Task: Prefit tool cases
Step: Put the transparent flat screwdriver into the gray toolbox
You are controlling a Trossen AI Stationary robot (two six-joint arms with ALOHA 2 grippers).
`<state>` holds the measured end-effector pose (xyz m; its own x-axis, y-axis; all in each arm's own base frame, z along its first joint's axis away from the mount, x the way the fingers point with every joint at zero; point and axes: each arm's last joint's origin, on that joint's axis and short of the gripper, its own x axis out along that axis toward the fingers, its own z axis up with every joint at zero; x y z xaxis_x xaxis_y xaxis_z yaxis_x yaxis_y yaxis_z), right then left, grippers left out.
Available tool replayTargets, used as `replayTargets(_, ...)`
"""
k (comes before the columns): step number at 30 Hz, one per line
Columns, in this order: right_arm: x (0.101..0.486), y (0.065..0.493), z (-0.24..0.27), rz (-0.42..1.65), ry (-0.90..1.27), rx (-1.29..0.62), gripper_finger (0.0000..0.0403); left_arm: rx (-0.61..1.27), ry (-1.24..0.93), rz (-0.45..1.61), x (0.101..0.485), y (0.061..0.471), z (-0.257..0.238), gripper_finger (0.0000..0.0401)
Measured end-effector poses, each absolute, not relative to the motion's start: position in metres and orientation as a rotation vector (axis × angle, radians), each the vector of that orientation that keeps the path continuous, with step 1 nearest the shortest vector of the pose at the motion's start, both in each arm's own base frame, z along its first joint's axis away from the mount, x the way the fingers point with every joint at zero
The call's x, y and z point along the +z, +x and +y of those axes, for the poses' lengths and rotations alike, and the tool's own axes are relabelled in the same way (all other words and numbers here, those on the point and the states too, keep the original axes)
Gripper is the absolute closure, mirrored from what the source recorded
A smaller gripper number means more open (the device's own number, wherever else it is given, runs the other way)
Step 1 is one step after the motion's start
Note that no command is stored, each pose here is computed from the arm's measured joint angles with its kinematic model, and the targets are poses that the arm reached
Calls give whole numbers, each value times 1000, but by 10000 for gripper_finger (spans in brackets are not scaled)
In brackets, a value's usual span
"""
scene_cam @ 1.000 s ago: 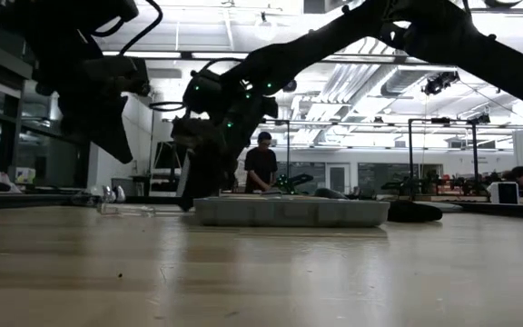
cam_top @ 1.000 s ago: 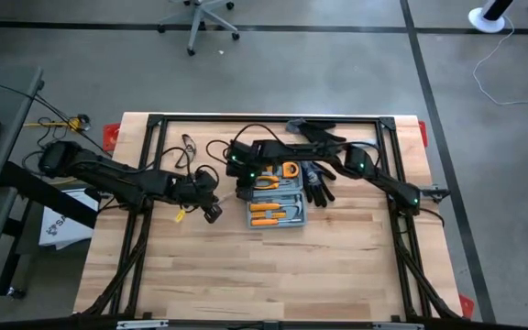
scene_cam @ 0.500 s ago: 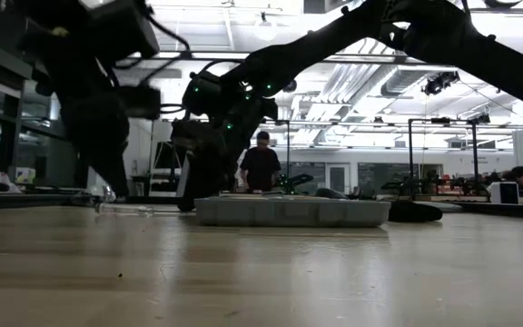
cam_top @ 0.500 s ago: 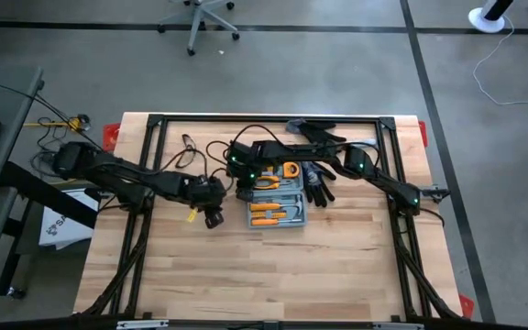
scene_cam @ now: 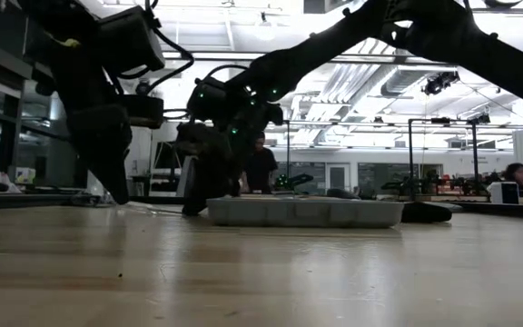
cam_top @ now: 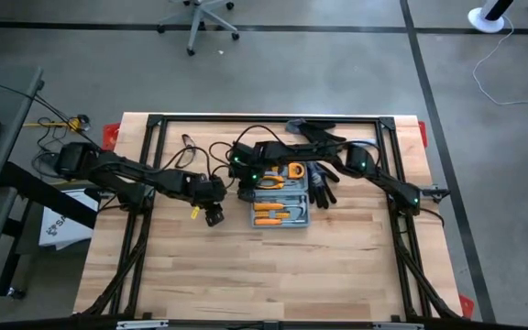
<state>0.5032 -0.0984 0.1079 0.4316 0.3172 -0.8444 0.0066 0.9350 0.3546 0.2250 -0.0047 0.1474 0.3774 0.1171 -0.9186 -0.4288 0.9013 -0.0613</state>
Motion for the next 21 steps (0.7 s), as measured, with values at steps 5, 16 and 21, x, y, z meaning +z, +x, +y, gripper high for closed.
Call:
replayTargets(5,103,501,-98,1121,360,187,403,311,-294,1105,162,229,-5,196)
replayTargets(16,102,502,-99,1112,378,176,403,252,102,1179,161,228,15,201)
replayTargets(21,102,503,-99,1108,391,167,403,195,150,1274,143,227,37,201)
